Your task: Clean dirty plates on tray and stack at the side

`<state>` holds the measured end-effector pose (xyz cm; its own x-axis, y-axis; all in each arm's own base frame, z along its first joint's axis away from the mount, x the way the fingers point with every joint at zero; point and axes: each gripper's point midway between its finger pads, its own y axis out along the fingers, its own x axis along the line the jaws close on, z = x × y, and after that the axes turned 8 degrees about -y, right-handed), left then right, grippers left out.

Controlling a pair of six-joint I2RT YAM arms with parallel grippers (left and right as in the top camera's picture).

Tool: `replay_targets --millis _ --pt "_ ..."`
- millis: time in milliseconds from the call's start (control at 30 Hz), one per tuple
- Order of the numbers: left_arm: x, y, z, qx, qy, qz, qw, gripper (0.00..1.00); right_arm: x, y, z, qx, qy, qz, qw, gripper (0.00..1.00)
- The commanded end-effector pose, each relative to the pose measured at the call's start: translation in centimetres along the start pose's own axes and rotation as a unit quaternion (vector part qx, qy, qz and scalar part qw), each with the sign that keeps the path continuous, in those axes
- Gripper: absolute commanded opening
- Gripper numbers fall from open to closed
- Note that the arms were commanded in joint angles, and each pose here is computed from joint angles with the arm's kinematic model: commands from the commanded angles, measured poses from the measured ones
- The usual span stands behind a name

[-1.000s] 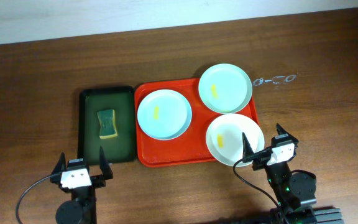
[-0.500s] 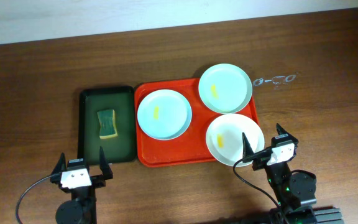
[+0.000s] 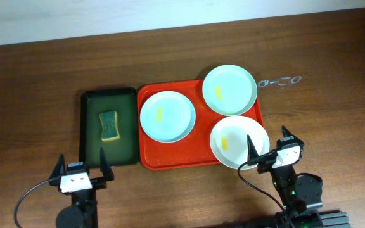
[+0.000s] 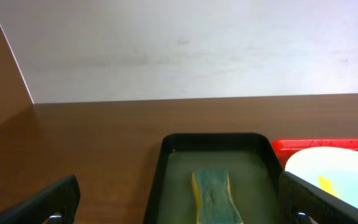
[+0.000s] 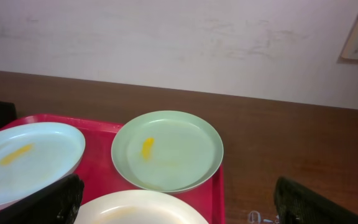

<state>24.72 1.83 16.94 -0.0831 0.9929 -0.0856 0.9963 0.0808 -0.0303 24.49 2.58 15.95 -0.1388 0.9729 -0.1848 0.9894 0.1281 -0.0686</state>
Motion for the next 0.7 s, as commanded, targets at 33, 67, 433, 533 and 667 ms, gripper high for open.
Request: replay_targets --millis 33,67,433,533,667 --pt "-0.2 0.0 1.3 0.026 0.008 0.006 1.0 0.99 0.2 0.0 0.4 0.004 0.013 -0.005 1.0 0.98" --pt "-0.7 0.0 1.5 0.031 0.008 0.023 0.999 0.99 0.4 0.0 0.1 0.001 0.041 -0.014 0.999 0.98" --pt "-4.6 -3.1 -9.4 0.037 0.001 0.11 0.993 0.99 -0.1 -4.4 -15.0 0.008 0.063 -0.072 0.995 0.98" --pt "-5.1 -3.0 -14.7 0.07 -0.002 0.107 0.992 0.99 -0.7 -2.8 -17.3 0.087 0.075 -0.083 0.99 0.98" --pt "-5.3 -0.8 -16.9 0.213 -0.015 0.093 0.972 0.99 -0.4 0.2 -18.2 0.224 0.101 -0.12 0.962 0.98"
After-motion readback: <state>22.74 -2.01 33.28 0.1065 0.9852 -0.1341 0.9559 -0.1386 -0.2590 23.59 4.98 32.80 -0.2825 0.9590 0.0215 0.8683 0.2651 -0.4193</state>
